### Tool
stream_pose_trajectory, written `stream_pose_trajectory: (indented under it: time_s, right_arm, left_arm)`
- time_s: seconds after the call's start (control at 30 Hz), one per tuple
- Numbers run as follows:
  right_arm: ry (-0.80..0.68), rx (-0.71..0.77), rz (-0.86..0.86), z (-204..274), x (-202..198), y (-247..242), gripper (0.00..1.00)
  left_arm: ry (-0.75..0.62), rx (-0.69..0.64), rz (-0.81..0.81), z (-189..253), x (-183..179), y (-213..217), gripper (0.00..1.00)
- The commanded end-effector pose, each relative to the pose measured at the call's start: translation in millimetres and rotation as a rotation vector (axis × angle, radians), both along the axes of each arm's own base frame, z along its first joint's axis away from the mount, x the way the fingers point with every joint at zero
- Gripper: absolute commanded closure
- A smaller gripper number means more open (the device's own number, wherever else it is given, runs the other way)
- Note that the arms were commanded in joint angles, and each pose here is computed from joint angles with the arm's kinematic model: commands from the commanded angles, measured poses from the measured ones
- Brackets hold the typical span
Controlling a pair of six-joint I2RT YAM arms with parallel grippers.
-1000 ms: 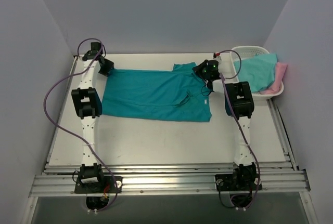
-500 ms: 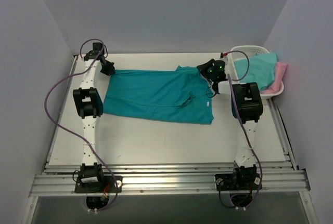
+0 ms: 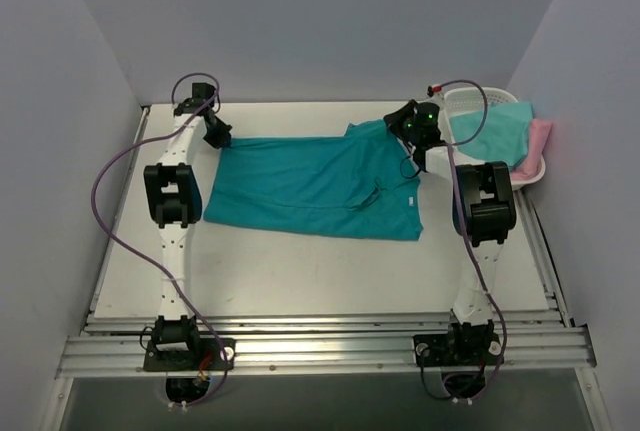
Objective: Fold and stack the t-shirts
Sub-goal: Fold the tshirt
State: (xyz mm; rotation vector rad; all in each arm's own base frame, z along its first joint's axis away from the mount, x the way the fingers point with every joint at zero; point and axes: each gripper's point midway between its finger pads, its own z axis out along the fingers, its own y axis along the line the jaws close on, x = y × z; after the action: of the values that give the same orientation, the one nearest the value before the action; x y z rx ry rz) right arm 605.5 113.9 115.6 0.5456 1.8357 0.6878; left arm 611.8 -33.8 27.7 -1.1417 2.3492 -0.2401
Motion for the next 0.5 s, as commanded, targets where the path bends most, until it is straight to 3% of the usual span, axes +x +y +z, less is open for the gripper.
stream_pose_trajectory:
  time_s: [0.0,0.47]
  right_arm:
    - [-0.096,-0.054,-0.019,63.7,0.6,-7.8,1.00]
    - [0.047,-0.157,-0.017,2.6,-15.2,-12.0,1.00]
  left_arm:
    - [-0.039,0.054,-0.083,17.9,-0.2,2.2,0.98]
    - [-0.243,0.183,-0.217,109.9,18.9,10.9,0.98]
